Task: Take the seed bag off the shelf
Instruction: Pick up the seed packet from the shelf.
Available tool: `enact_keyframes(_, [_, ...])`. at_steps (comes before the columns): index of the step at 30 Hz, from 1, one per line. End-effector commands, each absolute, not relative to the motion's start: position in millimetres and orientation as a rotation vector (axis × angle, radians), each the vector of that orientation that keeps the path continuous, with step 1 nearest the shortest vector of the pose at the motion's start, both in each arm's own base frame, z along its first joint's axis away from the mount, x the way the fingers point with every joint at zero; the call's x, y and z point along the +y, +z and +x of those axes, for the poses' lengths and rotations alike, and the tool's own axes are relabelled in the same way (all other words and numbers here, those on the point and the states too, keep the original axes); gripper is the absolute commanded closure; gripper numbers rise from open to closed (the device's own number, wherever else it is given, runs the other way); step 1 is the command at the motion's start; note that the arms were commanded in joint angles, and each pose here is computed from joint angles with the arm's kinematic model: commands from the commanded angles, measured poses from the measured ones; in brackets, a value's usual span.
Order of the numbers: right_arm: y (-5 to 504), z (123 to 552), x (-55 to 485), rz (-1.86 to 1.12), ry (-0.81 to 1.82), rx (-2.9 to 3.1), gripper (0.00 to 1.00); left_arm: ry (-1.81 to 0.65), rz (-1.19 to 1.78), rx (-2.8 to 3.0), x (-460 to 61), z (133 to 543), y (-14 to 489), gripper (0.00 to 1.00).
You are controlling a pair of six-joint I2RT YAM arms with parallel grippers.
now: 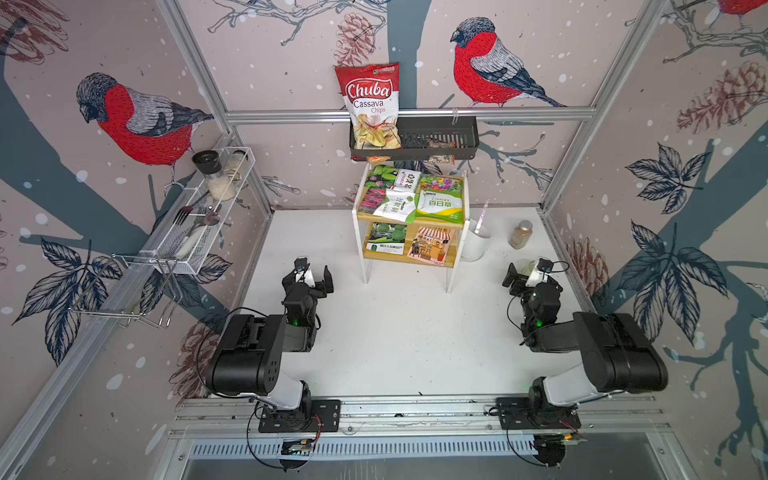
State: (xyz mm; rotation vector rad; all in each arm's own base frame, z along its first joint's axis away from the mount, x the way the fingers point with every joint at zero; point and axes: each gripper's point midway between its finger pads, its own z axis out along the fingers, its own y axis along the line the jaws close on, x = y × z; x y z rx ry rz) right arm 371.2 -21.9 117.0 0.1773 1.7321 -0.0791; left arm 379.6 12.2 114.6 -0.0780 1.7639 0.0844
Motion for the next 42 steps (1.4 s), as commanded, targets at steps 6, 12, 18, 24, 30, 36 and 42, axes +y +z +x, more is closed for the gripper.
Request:
enact_keyframes(6, [126, 373, -20, 0.165, -0.074, 1.699, 0.00, 0.081, -0.067, 1.737, 11, 382, 122, 0.01])
enact_keyframes(12, [126, 374, -20, 0.165, -0.071, 1.702, 0.00, 0.078, -0.068, 1.742, 11, 383, 121, 0.01])
enact_keyframes(18, [138, 373, -34, 0.261, -0.167, 1.663, 0.00, 0.107, -0.125, 1.753, 20, 391, 133, 0.04])
enact_keyframes(24, [159, 408, -47, 0.531, -0.183, 1.966, 0.00, -0.005, -0.436, 2.002, 29, 428, 191, 0.13])
enact_keyframes(30, [173, 409, -16, 0.558, -0.034, 2.027, 0.00, -0.393, -0.808, 1.922, 1, 400, 259, 0.20])
enact_keyframes(36, [165, 403, 20, 0.515, 0.020, 2.082, 0.00, -0.775, -0.896, 1.785, -55, 363, 327, 0.07])
enact_keyframes(42, [157, 399, 37, 0.524, 0.076, 2.100, 0.00, -0.967, -0.904, 1.725, -101, 346, 366, 0.05])
